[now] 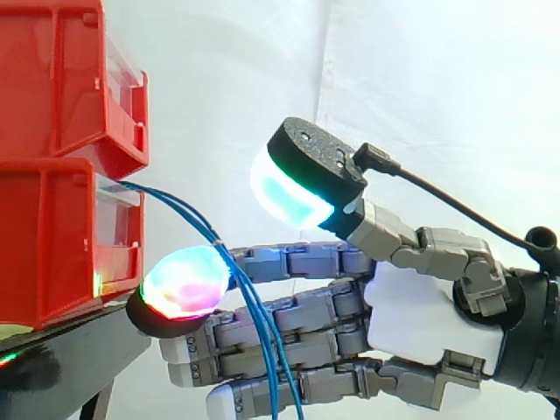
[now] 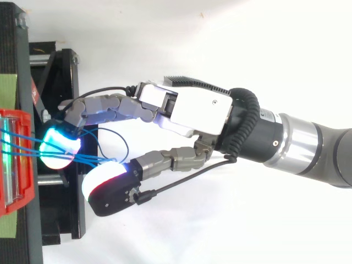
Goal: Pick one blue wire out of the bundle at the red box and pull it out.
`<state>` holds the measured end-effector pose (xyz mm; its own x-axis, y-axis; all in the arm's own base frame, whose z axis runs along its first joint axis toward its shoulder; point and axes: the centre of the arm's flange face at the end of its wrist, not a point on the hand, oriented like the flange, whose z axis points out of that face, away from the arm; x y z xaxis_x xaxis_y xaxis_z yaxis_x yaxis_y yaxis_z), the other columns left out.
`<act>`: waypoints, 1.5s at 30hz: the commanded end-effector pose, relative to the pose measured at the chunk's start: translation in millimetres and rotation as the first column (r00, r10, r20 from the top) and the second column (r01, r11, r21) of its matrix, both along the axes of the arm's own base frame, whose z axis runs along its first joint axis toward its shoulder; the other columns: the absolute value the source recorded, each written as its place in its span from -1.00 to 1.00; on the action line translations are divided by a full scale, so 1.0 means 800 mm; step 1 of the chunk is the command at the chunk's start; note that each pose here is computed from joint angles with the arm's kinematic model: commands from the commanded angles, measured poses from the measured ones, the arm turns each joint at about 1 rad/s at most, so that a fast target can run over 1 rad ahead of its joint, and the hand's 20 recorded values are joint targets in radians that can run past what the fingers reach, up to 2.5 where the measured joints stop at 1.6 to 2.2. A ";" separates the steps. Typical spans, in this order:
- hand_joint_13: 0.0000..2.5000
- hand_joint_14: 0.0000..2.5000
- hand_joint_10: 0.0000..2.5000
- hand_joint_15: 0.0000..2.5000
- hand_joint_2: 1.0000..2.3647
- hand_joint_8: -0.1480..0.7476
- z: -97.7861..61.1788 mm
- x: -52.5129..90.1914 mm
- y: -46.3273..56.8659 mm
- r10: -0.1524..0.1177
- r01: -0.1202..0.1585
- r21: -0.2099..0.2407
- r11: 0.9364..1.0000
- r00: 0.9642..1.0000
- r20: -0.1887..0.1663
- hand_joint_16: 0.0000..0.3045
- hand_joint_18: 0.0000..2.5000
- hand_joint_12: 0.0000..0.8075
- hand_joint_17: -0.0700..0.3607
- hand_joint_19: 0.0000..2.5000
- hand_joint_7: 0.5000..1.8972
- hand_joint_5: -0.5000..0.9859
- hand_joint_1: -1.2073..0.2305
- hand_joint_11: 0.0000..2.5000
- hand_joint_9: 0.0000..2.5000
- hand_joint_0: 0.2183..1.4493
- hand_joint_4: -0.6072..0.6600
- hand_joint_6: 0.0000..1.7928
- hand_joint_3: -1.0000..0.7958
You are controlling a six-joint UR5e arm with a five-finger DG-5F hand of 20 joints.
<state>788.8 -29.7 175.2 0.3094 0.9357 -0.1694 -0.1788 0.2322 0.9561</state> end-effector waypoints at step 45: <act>-0.68 -1.00 -0.99 -0.92 -0.98 0.15 0.005 0.003 -0.008 0.012 -0.012 -0.009 1.000 1.000 0.009 -0.62 -0.59 0.08 -0.08 -0.71 -0.34 -0.56 -0.18 -0.77 -0.48 -0.40 0.47 -0.16 -0.29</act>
